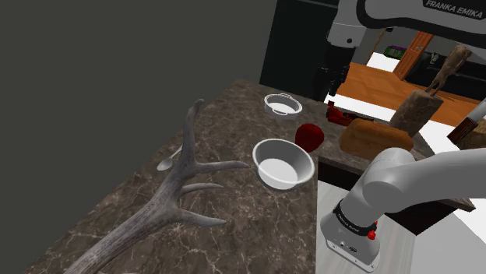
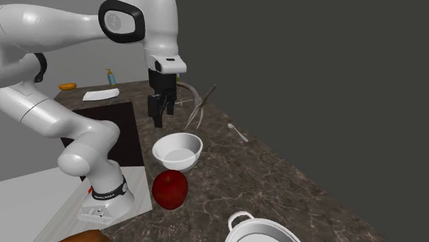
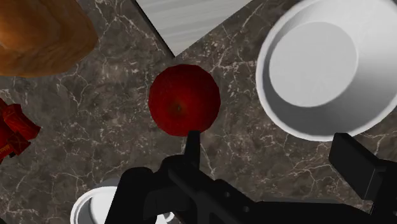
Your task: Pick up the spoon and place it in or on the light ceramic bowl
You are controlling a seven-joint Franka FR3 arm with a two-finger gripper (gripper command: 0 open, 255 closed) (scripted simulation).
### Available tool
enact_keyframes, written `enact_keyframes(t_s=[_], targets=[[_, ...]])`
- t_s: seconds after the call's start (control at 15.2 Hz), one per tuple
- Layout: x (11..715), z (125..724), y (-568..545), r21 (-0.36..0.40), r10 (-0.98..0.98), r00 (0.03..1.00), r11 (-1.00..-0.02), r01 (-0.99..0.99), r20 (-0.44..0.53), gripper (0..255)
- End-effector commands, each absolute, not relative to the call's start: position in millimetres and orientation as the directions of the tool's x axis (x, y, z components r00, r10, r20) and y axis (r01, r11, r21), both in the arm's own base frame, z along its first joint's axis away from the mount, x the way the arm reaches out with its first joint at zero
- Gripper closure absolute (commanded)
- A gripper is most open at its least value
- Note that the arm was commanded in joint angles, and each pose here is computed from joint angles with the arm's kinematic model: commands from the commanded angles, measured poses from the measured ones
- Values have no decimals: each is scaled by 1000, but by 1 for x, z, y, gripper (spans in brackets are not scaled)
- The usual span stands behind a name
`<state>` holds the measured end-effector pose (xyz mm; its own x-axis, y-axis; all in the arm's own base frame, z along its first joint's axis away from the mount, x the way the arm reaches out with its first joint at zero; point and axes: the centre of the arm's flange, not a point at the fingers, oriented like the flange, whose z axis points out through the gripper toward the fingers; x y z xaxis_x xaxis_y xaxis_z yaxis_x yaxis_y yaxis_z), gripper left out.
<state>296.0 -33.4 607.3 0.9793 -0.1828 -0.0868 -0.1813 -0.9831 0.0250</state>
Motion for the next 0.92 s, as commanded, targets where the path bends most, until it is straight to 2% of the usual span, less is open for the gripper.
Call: enact_keyframes(t_s=[0.0, 0.86], targets=[[296, 607, -33, 25, -183, 979, -983, -181, -87, 0], [349, 524, 92, -35, -460, 884, -885, -464, -86, 0]])
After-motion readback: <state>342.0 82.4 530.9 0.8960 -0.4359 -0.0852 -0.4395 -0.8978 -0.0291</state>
